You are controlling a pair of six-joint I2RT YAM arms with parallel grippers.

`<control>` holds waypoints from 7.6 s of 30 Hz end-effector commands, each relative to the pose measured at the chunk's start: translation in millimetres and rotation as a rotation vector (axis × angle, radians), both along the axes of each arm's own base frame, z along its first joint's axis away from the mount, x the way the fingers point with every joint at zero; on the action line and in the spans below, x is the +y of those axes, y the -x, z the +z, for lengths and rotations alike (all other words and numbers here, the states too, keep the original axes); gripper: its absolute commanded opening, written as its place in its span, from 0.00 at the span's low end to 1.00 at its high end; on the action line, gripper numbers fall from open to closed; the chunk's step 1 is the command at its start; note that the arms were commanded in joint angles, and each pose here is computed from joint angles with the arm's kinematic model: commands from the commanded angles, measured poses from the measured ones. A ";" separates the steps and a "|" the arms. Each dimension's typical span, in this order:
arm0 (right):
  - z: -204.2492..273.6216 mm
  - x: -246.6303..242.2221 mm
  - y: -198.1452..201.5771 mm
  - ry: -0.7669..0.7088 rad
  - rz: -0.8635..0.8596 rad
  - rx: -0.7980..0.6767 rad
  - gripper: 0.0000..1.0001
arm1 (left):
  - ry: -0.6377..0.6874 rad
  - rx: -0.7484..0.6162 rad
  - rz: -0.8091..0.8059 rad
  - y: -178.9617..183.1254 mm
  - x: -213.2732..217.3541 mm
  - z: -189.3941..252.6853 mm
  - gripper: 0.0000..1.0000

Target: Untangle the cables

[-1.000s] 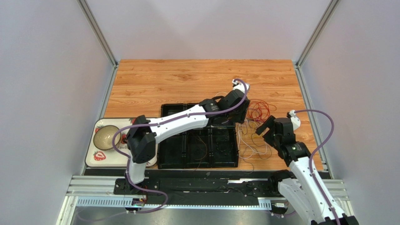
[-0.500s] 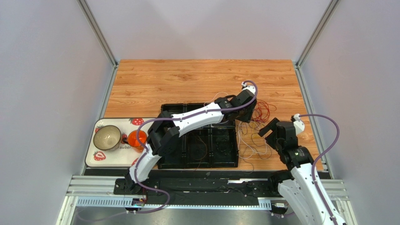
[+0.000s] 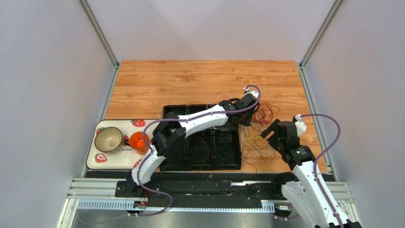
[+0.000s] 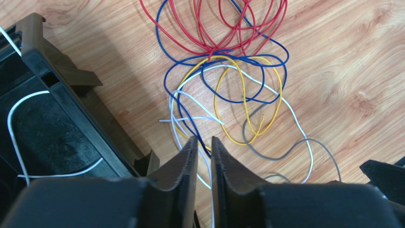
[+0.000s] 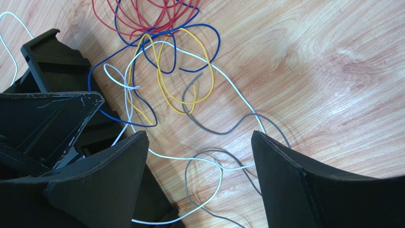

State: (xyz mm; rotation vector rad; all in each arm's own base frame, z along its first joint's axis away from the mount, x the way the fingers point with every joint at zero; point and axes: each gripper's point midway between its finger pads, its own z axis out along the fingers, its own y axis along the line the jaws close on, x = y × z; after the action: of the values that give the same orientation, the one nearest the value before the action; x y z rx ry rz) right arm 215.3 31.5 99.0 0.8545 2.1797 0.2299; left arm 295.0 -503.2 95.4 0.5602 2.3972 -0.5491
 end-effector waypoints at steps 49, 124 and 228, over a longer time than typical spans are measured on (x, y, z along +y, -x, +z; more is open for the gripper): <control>12.0 66.8 -42.1 -0.171 0.303 -0.197 0.75 | 0.393 -0.272 -0.160 42.0 45.2 258.0 0.00; -64.5 50.9 -91.1 -0.124 0.107 -0.040 0.00 | 0.281 -0.681 0.058 16.3 222.8 381.4 0.30; -82.8 -12.2 -78.2 -0.279 -0.208 -0.064 0.00 | -0.249 -0.223 -0.775 54.6 1.0 -27.3 0.37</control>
State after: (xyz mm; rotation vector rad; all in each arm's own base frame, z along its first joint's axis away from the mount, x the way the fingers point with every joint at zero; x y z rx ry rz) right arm 294.1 23.1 20.7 1.1854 1.9907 0.4594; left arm 237.5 -504.9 47.4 1.6321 2.0109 -0.4686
